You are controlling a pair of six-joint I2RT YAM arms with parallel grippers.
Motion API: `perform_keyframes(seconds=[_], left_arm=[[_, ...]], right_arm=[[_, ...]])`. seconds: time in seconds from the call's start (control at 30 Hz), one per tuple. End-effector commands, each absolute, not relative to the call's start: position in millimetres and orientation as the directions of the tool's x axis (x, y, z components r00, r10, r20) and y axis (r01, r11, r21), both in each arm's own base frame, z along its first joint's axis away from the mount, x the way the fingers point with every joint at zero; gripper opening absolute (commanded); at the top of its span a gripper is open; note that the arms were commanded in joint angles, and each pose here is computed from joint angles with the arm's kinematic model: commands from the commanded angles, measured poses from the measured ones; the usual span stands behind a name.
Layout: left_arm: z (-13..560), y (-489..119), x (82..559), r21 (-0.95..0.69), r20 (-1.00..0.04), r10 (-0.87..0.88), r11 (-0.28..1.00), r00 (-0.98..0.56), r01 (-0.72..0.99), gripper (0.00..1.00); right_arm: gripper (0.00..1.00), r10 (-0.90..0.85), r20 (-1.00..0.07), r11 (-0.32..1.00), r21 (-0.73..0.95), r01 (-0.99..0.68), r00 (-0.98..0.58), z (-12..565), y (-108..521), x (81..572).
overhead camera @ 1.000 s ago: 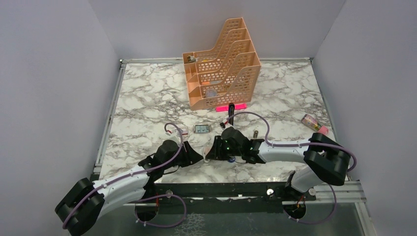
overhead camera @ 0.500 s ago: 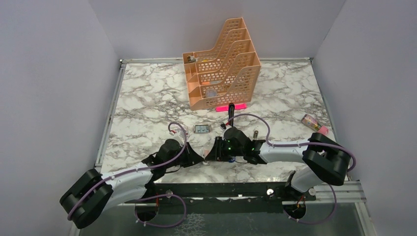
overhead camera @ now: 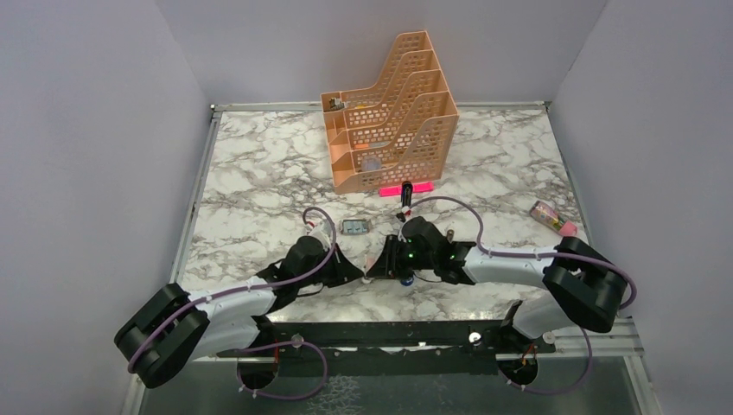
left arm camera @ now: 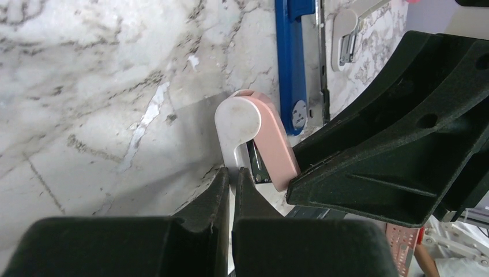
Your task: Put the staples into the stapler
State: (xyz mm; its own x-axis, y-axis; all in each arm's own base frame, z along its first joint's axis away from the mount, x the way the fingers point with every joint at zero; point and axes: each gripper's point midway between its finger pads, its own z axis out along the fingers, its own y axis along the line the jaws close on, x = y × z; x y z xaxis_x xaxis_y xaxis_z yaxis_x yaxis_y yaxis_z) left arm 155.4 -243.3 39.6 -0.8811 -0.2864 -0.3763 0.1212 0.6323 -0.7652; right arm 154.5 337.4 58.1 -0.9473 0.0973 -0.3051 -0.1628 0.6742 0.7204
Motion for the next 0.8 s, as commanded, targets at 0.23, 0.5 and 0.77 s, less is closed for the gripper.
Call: perform_keyframes(seconds=[0.23, 0.5, 0.77], left_arm=[[-4.2, -210.6, 143.4, -0.605, -0.383, -0.194, 0.791, -0.903, 0.088, 0.00], [-10.5, -209.5, 145.1, -0.576, -0.386, -0.165, 0.812, -0.907, 0.098, 0.00], [21.3, -231.6, 157.0, -0.663, -0.408, -0.206, 0.737, -0.890, 0.133, 0.26]], right_arm=[[0.22, 0.146, -0.373, 0.699, 0.694, -0.171, -0.916, 78.6, 314.2, 191.3], [0.23, 0.114, -0.371, 0.698, 0.690, -0.192, -0.921, 81.2, 317.4, 197.9], [0.23, 0.069, -0.332, 0.662, 0.721, -0.206, -0.941, 76.2, 325.8, 188.2]])
